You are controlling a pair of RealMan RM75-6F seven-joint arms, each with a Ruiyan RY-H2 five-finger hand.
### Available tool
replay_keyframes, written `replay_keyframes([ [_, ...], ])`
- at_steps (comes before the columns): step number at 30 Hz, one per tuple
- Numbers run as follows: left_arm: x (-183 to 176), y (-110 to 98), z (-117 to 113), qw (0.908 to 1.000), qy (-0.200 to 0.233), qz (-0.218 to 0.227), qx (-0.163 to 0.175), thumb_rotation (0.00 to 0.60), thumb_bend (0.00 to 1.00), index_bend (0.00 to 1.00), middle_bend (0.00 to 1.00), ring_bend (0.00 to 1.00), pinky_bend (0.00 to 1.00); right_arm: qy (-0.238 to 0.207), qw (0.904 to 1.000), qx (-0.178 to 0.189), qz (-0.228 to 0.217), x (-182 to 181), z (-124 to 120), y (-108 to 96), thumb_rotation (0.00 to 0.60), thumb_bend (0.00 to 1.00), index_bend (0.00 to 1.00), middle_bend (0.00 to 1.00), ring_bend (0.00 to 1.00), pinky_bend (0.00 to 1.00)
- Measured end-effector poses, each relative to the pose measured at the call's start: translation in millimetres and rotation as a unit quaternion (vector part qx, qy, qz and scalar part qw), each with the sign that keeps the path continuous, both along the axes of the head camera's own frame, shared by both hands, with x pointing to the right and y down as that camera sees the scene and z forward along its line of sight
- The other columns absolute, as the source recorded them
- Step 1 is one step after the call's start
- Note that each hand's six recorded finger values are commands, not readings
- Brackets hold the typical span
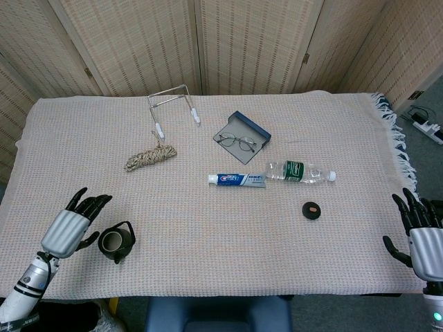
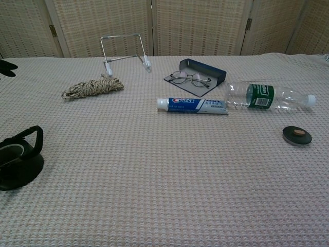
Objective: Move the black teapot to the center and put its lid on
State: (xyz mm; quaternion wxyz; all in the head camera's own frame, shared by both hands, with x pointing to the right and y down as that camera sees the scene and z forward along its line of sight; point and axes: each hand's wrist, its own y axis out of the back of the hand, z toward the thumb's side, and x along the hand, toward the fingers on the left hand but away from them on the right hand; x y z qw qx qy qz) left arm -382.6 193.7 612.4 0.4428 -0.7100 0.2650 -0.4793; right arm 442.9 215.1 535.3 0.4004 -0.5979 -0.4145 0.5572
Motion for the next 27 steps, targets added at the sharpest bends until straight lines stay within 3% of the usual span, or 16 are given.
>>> replay_keyframes([
  [15,43.6,0.1,28.2,0.9968,-0.011,0.076,-0.022,0.600,0.24,0.13,0.11,0.17,0.04,-0.005,1.0000,-0.001,0.003,2.7,1.7,2.4,0.600,0.32,0.00,0.00,0.15,0.08],
  [27,50.1,-5.1,46.0,0.9958,-0.032,0.081,-0.030,0.600,0.24,0.16,0.11,0.17,0.04,-0.005,0.9999,-0.003,0.012,7.6,2.7,4.9,0.600,0.32,0.00,0.00,0.15,0.08],
])
